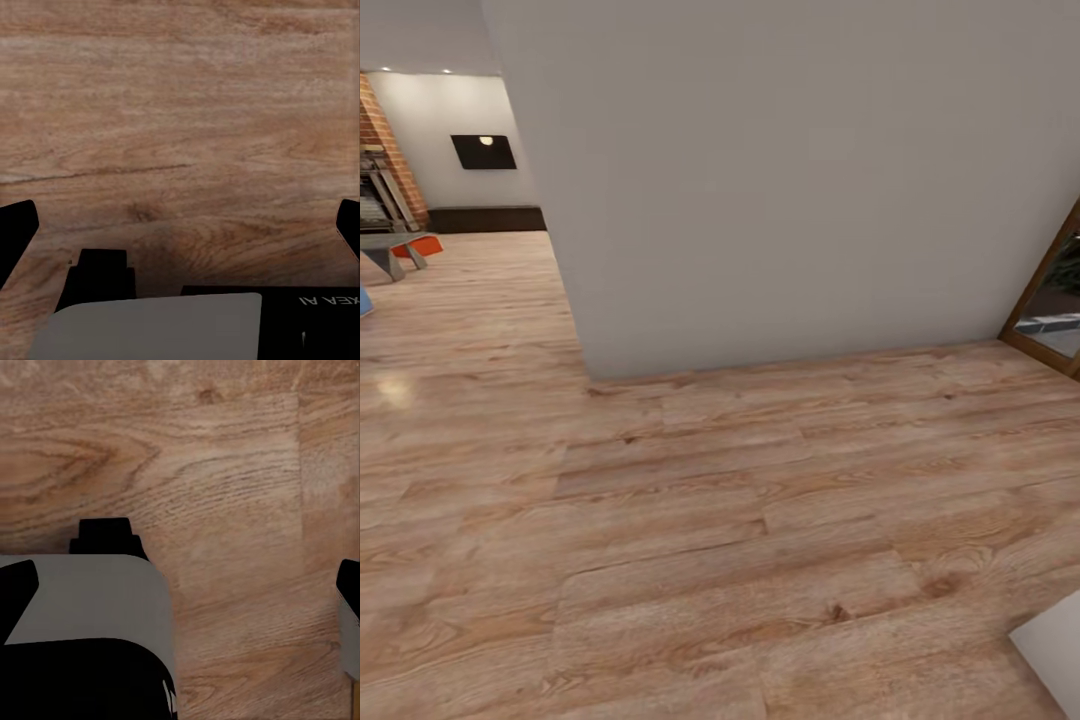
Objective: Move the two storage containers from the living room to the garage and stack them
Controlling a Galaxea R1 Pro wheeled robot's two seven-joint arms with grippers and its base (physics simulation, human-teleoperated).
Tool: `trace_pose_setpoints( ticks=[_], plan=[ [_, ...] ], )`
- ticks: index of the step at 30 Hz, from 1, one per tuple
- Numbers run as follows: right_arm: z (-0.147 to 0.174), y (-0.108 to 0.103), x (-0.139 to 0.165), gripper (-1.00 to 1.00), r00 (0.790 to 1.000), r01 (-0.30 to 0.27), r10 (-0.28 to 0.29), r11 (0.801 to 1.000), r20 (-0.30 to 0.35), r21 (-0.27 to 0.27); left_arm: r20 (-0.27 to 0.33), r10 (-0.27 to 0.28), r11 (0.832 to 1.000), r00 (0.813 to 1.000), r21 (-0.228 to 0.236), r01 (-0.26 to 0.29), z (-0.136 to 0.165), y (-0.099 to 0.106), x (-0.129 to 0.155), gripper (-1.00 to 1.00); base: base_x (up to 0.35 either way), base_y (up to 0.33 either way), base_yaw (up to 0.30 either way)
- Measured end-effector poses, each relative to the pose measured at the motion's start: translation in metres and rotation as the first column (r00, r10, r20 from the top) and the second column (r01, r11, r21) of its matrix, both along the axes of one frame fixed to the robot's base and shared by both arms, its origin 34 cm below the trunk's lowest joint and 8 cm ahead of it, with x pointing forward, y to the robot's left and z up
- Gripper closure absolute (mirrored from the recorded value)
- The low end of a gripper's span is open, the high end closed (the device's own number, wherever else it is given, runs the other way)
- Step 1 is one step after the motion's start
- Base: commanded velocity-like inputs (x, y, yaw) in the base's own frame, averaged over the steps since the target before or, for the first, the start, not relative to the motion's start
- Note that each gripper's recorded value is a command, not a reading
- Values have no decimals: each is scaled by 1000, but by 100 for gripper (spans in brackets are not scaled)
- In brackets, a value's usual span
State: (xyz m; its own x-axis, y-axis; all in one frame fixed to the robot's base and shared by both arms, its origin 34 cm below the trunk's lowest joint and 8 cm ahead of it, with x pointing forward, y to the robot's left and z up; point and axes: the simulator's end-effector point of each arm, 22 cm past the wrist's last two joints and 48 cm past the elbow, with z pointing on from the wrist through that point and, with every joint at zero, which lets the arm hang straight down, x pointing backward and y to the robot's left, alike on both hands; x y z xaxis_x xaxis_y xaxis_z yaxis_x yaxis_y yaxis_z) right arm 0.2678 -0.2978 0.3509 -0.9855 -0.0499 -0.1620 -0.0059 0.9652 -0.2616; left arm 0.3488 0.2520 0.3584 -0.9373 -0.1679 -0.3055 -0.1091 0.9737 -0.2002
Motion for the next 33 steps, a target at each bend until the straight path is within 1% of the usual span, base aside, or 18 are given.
trace_pose_setpoints(
  ticks=[10, 33],
  plan=[
    [0, 0, 0, -100, 1000, 0, 0, 1000, 0, 0, 0, 0, 1000, 1000, 0, 0, 0, 0, 0, -100, 341, 84, 0],
    [0, 0, 0, -100, 1000, -1, 1, 1000, 0, 0, 0, 0, 1000, 1000, 0, 0, 0, 0, 0, -100, 341, 139, 0]
  ],
)
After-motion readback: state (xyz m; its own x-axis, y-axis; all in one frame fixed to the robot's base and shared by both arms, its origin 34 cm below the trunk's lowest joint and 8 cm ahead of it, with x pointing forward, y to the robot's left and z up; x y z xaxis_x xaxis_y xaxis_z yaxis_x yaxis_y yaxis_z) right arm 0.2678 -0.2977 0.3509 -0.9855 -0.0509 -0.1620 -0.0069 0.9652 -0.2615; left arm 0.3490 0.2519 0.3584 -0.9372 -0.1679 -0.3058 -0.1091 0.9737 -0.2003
